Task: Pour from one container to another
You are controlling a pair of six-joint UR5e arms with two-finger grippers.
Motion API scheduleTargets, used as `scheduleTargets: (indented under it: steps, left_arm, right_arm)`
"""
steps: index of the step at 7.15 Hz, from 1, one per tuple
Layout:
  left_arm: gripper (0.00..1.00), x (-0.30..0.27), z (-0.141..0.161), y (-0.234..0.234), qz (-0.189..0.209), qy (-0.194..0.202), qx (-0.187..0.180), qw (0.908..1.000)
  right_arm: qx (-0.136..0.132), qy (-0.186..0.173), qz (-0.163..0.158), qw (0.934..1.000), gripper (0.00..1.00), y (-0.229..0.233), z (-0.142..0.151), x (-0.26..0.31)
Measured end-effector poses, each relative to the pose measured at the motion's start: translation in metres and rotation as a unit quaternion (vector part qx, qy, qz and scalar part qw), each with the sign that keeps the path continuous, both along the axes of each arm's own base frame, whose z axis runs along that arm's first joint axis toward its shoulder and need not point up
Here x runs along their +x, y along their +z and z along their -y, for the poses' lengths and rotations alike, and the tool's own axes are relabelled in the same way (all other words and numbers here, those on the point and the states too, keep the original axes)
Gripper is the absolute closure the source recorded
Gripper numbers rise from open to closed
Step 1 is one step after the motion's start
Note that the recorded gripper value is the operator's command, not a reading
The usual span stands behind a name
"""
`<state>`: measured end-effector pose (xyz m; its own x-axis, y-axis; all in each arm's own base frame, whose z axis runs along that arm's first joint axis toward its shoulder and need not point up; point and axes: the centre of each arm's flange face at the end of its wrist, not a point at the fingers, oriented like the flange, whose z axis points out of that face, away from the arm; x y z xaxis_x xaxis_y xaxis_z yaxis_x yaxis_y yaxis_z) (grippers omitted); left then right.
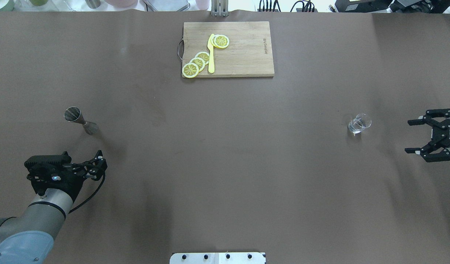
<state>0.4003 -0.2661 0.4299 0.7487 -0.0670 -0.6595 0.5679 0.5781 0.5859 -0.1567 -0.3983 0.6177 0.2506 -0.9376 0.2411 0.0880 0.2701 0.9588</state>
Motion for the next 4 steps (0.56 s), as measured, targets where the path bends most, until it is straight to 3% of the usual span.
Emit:
scheduleTargets:
  steps: [4]
  left_arm:
    - [0.02, 0.013, 0.033, 0.021, 0.037, -0.063, 0.036, 0.9967]
  right_arm:
    - [0.010, 0.000, 0.007, 0.9999, 0.03, -0.004, 0.035, -0.025]
